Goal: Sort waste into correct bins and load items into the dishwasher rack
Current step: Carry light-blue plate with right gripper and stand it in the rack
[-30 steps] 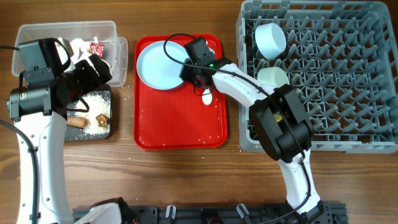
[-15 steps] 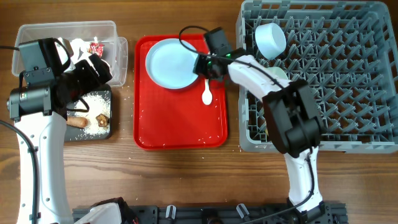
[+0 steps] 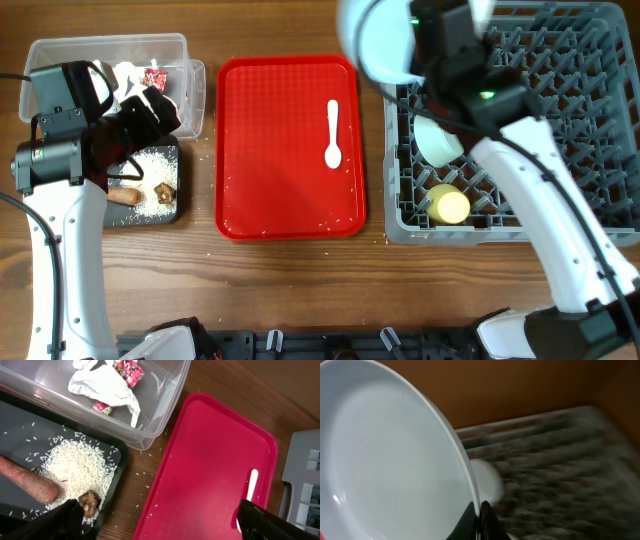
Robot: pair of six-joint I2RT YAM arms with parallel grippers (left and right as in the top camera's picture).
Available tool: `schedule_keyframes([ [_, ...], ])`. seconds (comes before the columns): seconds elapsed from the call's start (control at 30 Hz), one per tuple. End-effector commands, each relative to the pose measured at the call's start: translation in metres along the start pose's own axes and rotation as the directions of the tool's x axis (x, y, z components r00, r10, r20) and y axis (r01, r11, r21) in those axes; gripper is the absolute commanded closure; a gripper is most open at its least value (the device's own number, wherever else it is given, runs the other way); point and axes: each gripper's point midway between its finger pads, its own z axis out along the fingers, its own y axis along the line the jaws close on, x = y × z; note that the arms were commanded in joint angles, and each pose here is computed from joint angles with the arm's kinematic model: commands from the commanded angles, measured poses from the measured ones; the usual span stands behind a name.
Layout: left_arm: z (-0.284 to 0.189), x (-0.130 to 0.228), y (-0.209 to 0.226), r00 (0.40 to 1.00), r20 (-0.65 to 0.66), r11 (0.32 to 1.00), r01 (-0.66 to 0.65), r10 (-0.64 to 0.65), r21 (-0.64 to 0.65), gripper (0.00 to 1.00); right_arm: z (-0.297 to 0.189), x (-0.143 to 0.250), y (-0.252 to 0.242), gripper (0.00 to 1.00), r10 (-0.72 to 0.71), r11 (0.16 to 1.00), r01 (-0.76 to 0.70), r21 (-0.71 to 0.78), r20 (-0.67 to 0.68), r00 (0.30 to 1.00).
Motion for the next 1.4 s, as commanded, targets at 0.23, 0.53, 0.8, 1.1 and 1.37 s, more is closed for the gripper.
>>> schedule_keyframes([
  [0.23, -0.005, -0.006, -0.002, 1.0, 0.021, 1.0, 0.0, 0.0, 0.008, 0.0, 0.038, -0.001, -0.156, 0.96, -0.394, 0.751, 0.478, 0.456, -0.271, 0.878],
  [0.53, -0.005, -0.006, -0.002, 1.0, 0.021, 1.0, 0.0, 0.0, 0.008, 0.0, 0.108, 0.032, -0.133, 0.96, -0.669, 0.573, 0.793, 0.208, -0.44, 0.599],
  [0.8, -0.005, -0.006, -0.002, 1.0, 0.021, 1.0, 0.0, 0.0, 0.008, 0.0, 0.151, 0.072, -0.114, 0.89, -0.684, 0.574, 0.811, 0.112, -0.479, 0.55],
  [1.1, -0.005, -0.006, -0.002, 1.0, 0.021, 1.0, 0.0, 0.0, 0.008, 0.0, 0.135, 0.056, -0.099, 0.0, -0.525, 0.791, 0.597, 0.138, -0.349, 0.776],
  [1.37, -0.005, -0.006, -0.002, 1.0, 0.021, 1.0, 0.0, 0.0, 0.008, 0.0, 0.068, 0.055, -0.023, 0.0, -0.317, 0.908, 0.223, -0.355, -0.233, 0.919],
])
